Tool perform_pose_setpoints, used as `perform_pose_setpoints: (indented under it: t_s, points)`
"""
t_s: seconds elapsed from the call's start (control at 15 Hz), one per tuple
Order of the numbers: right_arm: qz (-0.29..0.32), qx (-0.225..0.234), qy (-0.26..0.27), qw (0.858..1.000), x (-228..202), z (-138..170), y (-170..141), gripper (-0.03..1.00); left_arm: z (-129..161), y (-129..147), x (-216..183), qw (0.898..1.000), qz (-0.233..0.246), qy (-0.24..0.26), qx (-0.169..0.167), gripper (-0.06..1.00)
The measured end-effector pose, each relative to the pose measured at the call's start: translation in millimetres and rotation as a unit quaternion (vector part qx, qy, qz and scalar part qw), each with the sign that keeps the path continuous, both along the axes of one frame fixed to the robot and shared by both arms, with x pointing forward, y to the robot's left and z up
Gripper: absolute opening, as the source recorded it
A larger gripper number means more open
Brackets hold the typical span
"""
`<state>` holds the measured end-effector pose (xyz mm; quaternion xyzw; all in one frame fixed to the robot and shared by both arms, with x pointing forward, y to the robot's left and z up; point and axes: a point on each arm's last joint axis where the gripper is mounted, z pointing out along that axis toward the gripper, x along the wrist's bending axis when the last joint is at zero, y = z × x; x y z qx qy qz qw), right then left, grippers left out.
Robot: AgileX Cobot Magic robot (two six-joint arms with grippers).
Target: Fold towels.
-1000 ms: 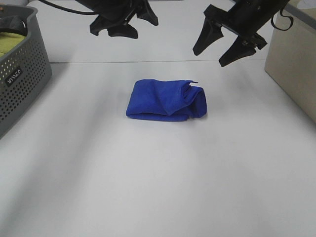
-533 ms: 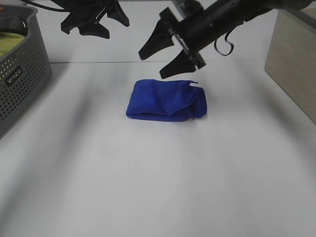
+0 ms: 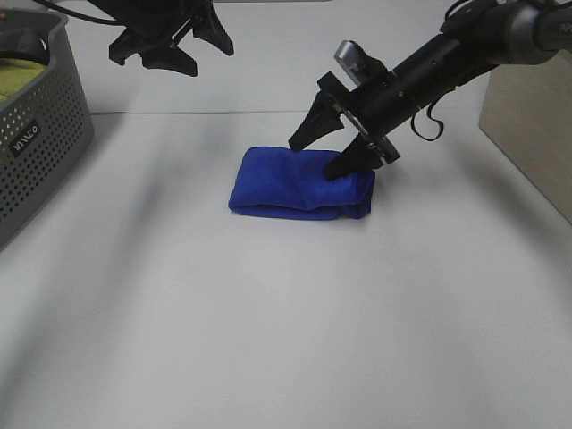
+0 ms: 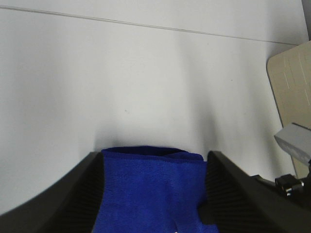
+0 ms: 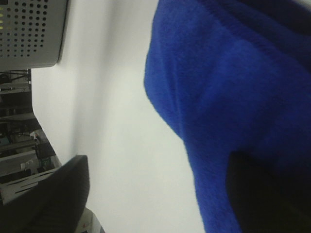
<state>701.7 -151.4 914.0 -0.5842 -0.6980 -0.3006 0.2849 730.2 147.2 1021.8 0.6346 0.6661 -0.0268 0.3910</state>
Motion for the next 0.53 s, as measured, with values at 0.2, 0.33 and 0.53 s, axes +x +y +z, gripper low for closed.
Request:
perform_pose_setpoints:
  t_s: [0.2,0.33,0.53]
  points:
    - [-0.005,-0.029,0.0,1.0,4,-8,-21,0.75,0,0,-1,1.0,-0.002,0.003,0.001,0.59]
    - [0.01,-0.063,-0.005,0.998,2,-12,-25,0.75,-1,0,-2,1.0,-0.01,0.008,0.006,0.59]
    - [0.011,-0.117,-0.015,0.993,0,3,-33,0.75,14,5,-12,0.997,-0.047,0.002,0.053,0.59]
